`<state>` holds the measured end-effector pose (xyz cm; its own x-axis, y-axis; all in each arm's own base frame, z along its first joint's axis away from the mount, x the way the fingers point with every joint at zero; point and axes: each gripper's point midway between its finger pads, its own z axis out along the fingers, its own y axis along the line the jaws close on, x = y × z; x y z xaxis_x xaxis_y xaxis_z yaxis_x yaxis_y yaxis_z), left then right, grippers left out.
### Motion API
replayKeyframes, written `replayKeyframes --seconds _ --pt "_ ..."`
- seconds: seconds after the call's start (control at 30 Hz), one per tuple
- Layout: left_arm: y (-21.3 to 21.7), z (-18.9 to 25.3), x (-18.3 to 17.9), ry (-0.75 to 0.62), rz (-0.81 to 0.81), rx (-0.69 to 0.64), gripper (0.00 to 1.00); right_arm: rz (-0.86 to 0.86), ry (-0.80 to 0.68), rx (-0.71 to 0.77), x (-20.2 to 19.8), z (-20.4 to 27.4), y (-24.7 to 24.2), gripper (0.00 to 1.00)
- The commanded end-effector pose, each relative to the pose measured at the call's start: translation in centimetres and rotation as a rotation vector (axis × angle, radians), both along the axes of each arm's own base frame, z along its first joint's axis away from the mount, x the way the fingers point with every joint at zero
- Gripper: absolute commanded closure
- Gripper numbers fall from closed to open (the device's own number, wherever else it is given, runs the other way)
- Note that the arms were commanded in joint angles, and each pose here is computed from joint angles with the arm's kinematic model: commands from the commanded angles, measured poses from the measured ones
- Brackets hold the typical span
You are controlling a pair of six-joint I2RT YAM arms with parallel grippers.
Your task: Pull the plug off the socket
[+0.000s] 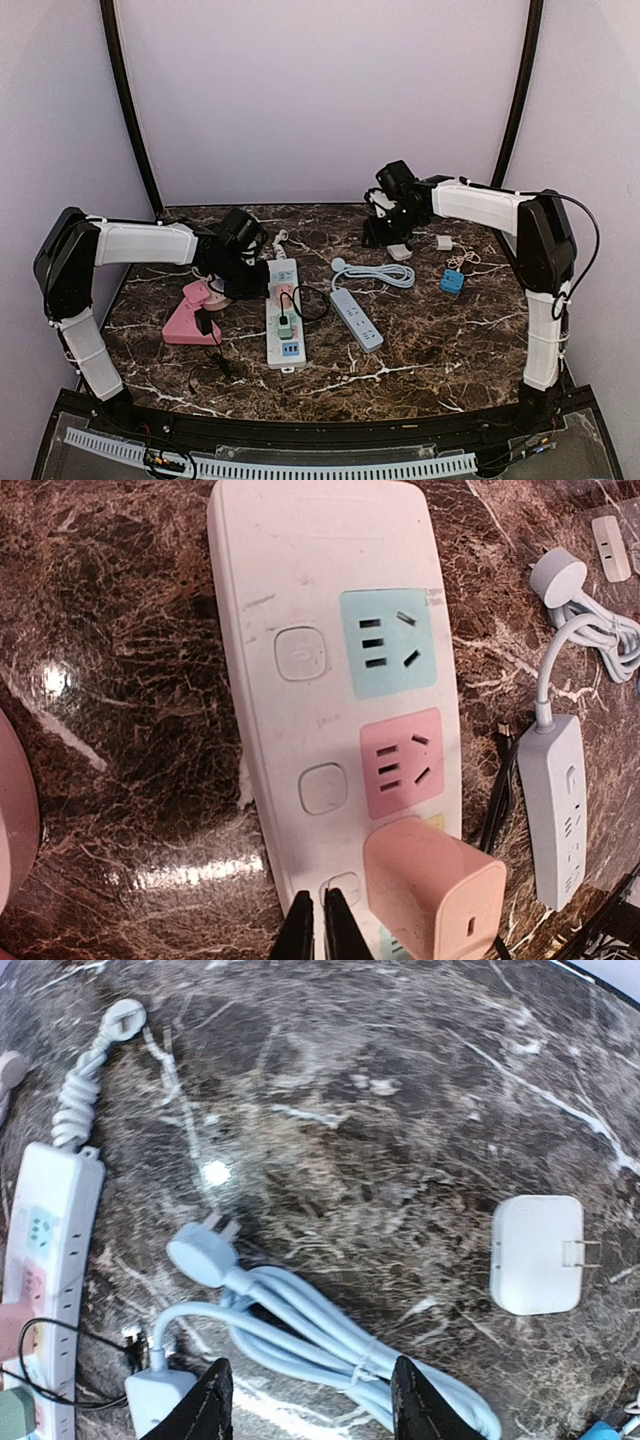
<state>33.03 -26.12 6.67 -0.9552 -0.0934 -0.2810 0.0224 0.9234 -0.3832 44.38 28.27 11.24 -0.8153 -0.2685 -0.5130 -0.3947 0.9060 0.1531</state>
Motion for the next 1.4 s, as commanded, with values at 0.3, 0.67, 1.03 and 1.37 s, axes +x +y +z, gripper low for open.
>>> replayKeyframes --seconds 0.3,0.67,1.03,1.37 --pt "3.3 -2.2 -1.8 0.009 0.148 0.104 0.96 0.169 -0.005 0.121 -5.7 3.0 7.9 0.44" --pt "-0.4 -3.9 -3.2 0.062 0.080 0.049 0.98 0.240 -0.011 0.166 -7.1 4.4 11.8 0.43" --pt "-6.8 -2.0 -4.2 0.032 0.001 -0.141 0.99 0.277 0.000 0.189 -7.3 4.5 14.3 0.43" --pt "-6.7 -1.1 -4.2 -0.002 0.016 -0.131 0.99 0.304 0.012 0.156 -8.5 3.7 15.6 0.43"
